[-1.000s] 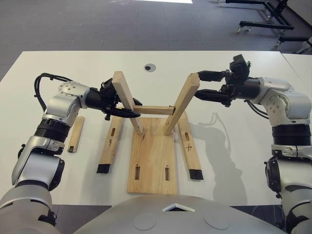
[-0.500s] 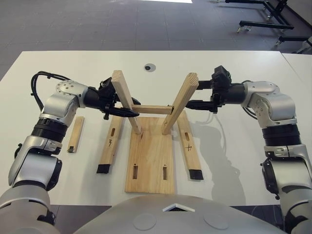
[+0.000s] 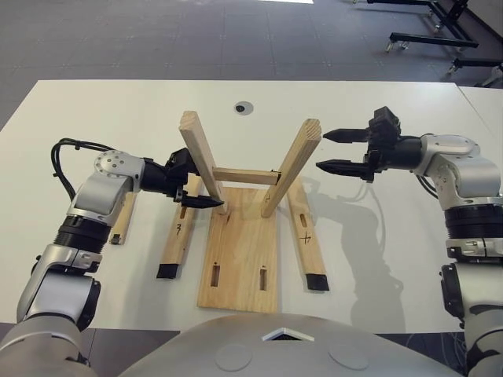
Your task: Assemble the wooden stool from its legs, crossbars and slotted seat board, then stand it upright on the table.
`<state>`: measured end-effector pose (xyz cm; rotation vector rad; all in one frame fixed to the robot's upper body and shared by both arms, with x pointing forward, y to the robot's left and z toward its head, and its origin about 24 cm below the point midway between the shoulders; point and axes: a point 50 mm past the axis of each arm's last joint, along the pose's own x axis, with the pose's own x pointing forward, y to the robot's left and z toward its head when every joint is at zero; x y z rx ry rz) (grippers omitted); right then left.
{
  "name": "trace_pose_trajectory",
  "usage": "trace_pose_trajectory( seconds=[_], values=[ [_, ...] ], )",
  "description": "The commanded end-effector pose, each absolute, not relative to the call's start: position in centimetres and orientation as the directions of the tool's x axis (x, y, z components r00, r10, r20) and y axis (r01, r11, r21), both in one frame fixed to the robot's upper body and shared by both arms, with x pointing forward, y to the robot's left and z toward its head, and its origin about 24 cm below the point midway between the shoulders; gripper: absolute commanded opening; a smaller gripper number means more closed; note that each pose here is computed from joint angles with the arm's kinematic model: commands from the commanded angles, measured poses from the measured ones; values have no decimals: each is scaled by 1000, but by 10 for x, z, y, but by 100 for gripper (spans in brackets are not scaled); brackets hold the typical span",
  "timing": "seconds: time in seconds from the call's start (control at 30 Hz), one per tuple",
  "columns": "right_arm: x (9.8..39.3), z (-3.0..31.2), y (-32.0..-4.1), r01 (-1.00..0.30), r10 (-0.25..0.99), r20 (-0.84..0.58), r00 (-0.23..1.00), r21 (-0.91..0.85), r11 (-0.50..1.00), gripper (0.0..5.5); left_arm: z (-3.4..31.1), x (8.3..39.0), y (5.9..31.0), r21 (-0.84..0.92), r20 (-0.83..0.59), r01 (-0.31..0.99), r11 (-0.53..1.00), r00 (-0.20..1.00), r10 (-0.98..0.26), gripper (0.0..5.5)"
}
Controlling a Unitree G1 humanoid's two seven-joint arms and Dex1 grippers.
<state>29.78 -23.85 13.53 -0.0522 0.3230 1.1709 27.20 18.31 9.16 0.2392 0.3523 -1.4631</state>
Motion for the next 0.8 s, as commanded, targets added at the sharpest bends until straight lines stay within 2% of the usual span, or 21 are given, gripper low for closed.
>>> trace_pose_trajectory(
  seconds=[0.03, 0.1, 0.27, 0.37, 0.47, 0.53, 0.67, 0.8],
  values=[
    [305, 166, -240, -916, 905, -190, 380, 55, 396, 490, 110, 254, 202, -7, -349, 987, 160, 148, -925, 377],
    [305, 179, -232, -927, 923, -121, 365, 40, 372, 490, 122, 245, 212, 31, -315, 978, 205, 204, -927, 377],
    [305, 224, -213, -935, 929, 123, 348, -32, 354, 490, 174, 226, 258, 149, -128, 886, 439, 457, -880, 377],
    [297, 244, -198, -949, 934, 217, 282, -78, 305, 490, 208, 228, 277, 214, 85, 808, 549, 544, -835, 377],
    [285, 254, -177, -968, 953, 243, 182, -125, 217, 490, 237, 249, 260, 184, 365, 802, 569, 482, -797, 377],
    [281, 252, -165, -976, 963, 234, 133, -136, 168, 490, 246, 265, 239, 144, 467, 818, 557, 440, -767, 377],
    [279, 262, -156, -977, 964, 252, 86, -170, 132, 490, 254, 282, 207, 44, 516, 883, 467, 380, -768, 377],
    [276, 271, -152, -971, 965, 254, 68, -206, 123, 490, 267, 281, 199, 17, 522, 907, 420, 351, -778, 377]
  ],
)
